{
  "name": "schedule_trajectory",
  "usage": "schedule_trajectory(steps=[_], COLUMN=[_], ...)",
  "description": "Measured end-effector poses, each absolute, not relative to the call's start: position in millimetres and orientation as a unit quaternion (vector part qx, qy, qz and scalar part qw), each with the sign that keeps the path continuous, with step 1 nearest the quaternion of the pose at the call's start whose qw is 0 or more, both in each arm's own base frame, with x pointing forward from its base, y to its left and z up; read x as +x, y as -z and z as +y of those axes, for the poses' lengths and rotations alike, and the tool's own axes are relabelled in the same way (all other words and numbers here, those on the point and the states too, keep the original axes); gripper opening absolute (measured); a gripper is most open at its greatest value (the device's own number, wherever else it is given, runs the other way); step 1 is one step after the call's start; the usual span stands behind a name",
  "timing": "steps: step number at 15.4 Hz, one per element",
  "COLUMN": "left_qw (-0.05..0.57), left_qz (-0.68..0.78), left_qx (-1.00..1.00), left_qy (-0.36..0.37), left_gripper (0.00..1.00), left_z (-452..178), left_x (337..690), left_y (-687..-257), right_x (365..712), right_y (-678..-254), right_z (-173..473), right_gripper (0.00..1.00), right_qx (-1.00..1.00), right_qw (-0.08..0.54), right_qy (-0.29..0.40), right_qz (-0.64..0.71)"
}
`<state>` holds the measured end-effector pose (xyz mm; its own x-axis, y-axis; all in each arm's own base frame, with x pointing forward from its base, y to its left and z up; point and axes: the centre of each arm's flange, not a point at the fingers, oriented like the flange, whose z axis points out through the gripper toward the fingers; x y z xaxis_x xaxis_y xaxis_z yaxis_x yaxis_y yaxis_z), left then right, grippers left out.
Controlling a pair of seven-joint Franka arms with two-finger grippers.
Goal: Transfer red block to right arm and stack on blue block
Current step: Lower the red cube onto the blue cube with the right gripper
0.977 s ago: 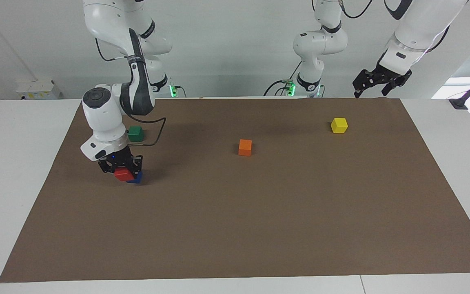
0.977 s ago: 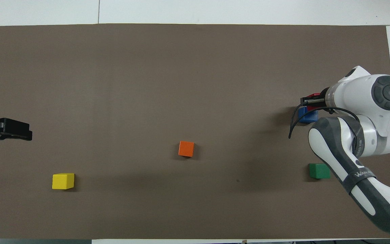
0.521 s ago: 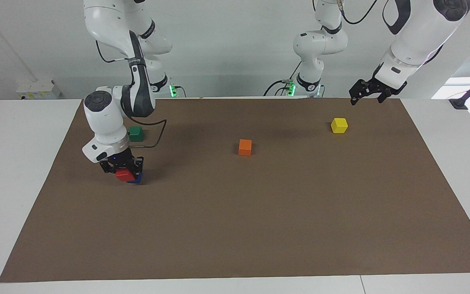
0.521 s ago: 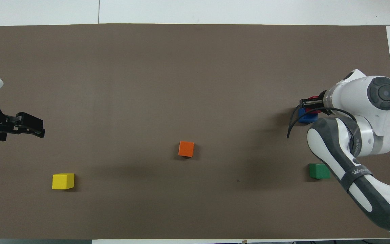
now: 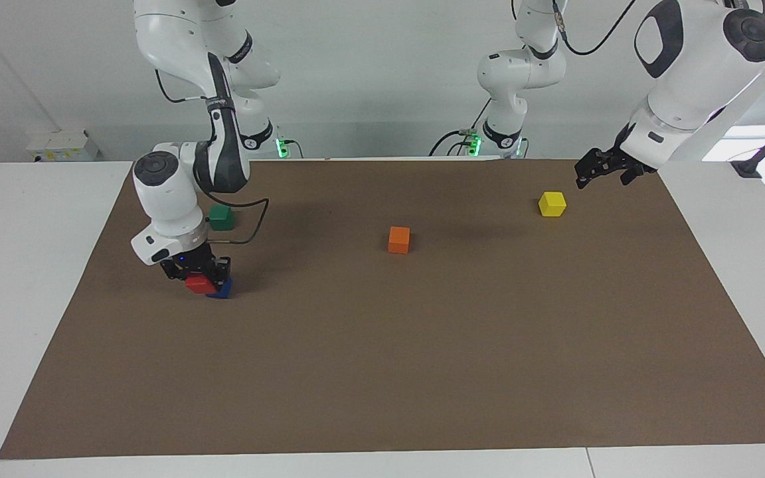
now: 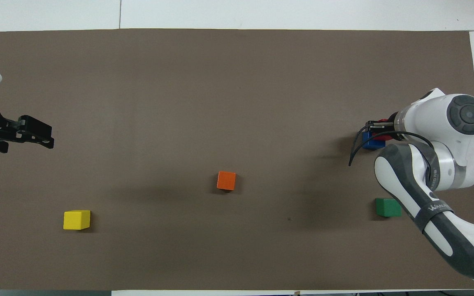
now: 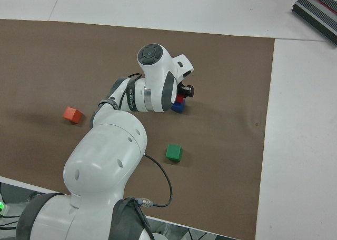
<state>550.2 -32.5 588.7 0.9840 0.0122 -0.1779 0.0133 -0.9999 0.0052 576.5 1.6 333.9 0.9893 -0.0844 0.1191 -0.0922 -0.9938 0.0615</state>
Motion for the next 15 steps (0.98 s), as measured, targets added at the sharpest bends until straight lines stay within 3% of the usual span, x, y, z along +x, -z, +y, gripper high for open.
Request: schedule_trajectory(steps=[15], left_qw=[0.002], left_qz=[0.019], left_qx=[0.996], left_qy=[0.087], left_gripper=[1.0], left_z=[-31.8], left_x=[550.6], left_y=[-590.3], right_x=[567.9], right_y=[-327.9], right_z=[4.3], right_gripper=[0.61], right_qx=[0.997], right_qw=[0.033], right_qy=[-0.05], right_qz=[-0.049])
